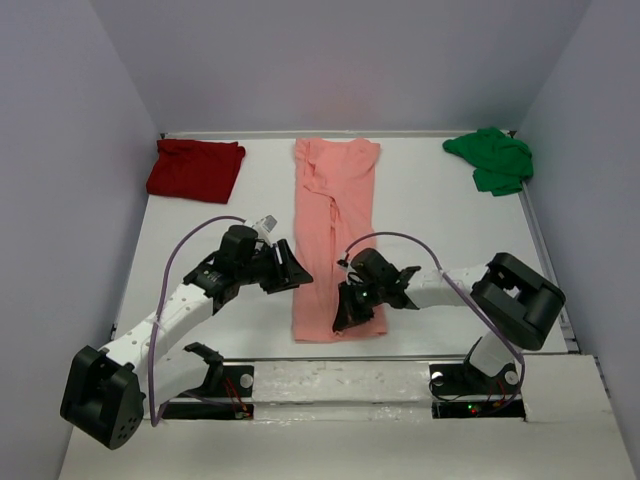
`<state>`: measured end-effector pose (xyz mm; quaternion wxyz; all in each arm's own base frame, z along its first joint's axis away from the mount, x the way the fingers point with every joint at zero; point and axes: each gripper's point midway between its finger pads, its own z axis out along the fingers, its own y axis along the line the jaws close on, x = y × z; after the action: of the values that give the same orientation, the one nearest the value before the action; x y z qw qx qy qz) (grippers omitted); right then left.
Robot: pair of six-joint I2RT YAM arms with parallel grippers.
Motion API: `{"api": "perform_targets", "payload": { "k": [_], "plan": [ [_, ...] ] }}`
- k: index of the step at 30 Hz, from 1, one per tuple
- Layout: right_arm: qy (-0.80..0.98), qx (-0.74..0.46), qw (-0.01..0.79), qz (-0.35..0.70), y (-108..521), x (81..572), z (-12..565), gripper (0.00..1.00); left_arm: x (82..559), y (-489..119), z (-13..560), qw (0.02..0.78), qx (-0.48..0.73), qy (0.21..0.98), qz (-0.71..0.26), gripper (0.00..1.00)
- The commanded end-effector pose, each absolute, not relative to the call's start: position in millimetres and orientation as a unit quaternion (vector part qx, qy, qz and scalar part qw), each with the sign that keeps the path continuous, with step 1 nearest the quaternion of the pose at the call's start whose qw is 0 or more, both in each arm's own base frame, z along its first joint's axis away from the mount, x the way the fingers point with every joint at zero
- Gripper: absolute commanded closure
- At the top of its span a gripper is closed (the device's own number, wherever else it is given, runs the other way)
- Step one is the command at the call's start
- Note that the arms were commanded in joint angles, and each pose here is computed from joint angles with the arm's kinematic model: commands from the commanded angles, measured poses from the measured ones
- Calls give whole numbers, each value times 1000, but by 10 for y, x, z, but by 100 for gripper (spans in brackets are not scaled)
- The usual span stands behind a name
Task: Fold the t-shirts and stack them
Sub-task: Grab the bottom of the folded rectangular tshirt with both arms
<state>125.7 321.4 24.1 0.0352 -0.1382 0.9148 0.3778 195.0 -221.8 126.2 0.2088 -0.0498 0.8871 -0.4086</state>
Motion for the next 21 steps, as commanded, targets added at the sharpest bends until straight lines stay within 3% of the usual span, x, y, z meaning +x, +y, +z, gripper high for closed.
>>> {"api": "perform_targets", "payload": {
  "k": [1, 8, 13, 21],
  "plan": [
    [907, -130, 57, 397, 3329, 1268, 273, 100, 1961, -2277, 1430, 219, -30, 879, -422, 40],
    [936, -169, 104, 291, 3179, 1351, 263, 100, 2027, -2238, 1433, 230, -33, 886, -401, 40],
    [936, -205, 155, 240, 3210, 1422, 582, 100, 2026, -2276, 1511, 241, -20, 887, -393, 39],
    [934, -177, 222, 218, 2989, 1440, 1168, 68, 2063, -2159, 1548, 262, -32, 907, -328, 38]
  ]
}}
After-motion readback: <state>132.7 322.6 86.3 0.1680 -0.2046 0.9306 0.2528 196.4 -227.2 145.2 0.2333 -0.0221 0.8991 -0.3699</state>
